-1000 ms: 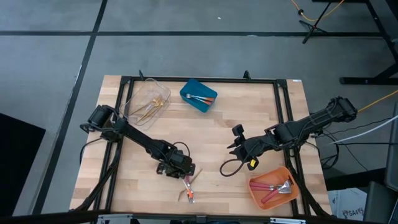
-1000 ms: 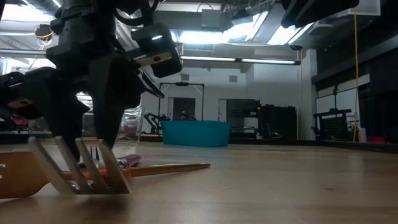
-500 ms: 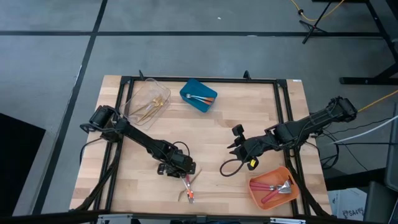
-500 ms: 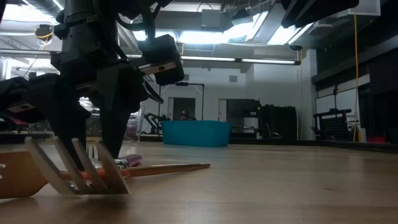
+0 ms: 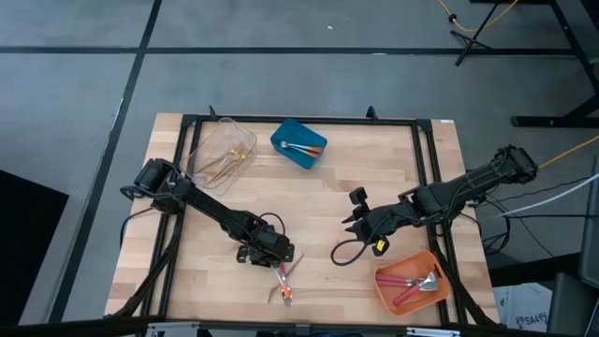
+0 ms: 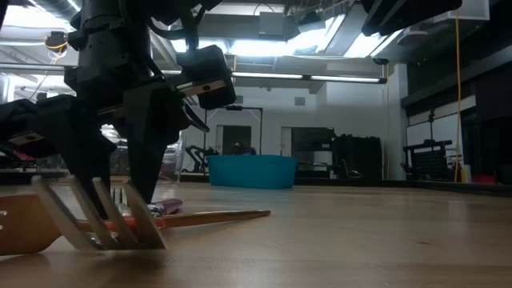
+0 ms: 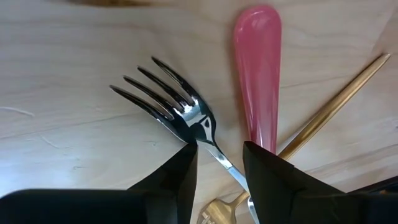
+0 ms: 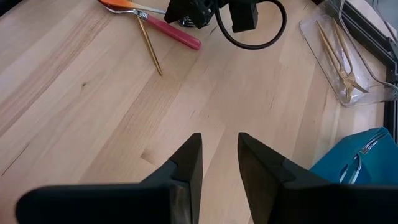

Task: Sort silverware by color (type)
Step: Put the orange fork into the blue bin

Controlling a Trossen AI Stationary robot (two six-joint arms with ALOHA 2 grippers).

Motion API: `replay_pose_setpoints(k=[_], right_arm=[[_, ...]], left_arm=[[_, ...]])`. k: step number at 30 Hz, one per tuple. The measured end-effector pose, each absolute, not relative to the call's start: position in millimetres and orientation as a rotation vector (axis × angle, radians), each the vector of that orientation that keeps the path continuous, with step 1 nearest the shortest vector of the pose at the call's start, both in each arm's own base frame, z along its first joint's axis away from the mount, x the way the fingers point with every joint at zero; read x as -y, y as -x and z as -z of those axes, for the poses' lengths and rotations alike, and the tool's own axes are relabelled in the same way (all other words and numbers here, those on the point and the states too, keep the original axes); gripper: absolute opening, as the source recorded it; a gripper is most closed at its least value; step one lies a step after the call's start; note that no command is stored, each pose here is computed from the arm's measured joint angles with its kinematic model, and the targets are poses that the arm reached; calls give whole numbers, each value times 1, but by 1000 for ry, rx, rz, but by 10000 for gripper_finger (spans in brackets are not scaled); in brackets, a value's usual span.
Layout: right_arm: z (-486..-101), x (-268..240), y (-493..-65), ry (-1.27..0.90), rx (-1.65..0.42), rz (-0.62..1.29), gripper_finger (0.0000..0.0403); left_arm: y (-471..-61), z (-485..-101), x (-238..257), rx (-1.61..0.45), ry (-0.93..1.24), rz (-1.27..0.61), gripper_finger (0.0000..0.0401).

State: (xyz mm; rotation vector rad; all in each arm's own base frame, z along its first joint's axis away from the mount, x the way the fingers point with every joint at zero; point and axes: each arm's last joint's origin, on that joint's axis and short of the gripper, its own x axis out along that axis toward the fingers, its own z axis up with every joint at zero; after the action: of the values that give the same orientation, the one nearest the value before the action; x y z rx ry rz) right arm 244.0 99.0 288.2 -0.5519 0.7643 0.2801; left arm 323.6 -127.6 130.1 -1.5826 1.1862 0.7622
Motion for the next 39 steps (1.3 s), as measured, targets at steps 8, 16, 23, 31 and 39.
replay_pose_setpoints(k=[8,16,23,31,39], right_arm=[[-288,-99,-244,552,-764,-280,89],[-288,-99,-244,552,-764,-280,89],[-288,-99,-244,552,-764,-280,89],[-288,-99,-244,552,-764,-280,89],[-288,-99,-244,552,-764,-280,89]], left_arm=[[-323,-130,127,-1184,1578,-768,100],[-323,-130,127,-1170,1565,-772,49],[-323,-130,128,-1137,1548,-780,18],[-323,-130,128,-1139,1512,-751,11],[-324,-130,127,-1141,1460,-713,10]])
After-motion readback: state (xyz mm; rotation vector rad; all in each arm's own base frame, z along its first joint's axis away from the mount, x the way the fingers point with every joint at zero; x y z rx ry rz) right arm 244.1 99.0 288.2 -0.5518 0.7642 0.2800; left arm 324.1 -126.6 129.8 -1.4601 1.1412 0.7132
